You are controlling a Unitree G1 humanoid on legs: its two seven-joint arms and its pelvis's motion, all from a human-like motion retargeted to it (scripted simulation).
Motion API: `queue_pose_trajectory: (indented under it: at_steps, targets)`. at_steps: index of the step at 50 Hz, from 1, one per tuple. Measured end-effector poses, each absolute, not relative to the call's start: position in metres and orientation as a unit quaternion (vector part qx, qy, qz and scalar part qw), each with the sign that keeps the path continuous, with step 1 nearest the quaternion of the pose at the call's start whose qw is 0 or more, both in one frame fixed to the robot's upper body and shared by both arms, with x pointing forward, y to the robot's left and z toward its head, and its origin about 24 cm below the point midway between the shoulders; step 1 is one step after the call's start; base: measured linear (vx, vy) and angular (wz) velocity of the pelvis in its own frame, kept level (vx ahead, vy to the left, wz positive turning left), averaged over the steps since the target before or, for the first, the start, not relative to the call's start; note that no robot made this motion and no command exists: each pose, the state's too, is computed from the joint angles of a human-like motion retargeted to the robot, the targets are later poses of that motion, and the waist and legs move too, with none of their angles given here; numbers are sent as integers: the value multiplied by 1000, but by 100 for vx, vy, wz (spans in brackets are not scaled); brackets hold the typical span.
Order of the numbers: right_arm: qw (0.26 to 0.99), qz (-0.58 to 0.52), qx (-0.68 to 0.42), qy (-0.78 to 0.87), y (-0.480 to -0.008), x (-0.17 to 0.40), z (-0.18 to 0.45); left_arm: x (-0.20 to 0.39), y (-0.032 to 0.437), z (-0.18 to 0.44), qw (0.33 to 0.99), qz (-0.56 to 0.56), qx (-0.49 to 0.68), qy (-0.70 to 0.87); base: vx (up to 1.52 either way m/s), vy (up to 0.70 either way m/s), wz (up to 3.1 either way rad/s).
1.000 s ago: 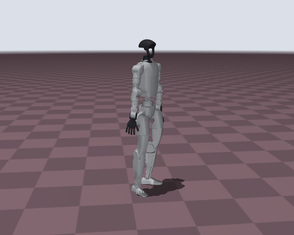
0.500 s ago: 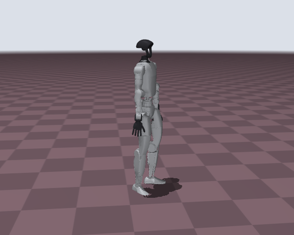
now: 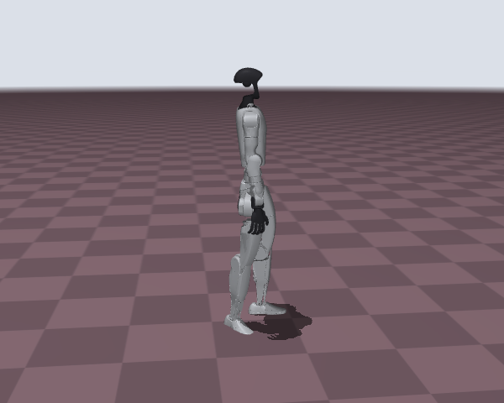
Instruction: In place motions
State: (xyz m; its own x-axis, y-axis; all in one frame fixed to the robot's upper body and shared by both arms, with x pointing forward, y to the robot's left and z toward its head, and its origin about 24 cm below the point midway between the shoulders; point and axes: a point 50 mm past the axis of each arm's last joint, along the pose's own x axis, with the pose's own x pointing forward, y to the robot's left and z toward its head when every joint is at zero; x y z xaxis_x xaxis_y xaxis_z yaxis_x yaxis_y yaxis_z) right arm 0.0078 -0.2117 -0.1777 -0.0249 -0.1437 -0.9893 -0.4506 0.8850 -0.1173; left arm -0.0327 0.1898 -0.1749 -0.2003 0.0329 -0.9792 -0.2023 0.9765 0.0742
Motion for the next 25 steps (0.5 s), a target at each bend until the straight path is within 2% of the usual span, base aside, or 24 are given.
queue_pose_trajectory:
  at_steps: [9,25]
  targets:
    - [686,137,-215,681,-204,25,-178,-37,190,-174,626,87,-50,774,1,-4,-12]
    - [657,109,-211,716,-214,0,-177,-11,193,-177,656,78,-38,750,-2,-18,-56]
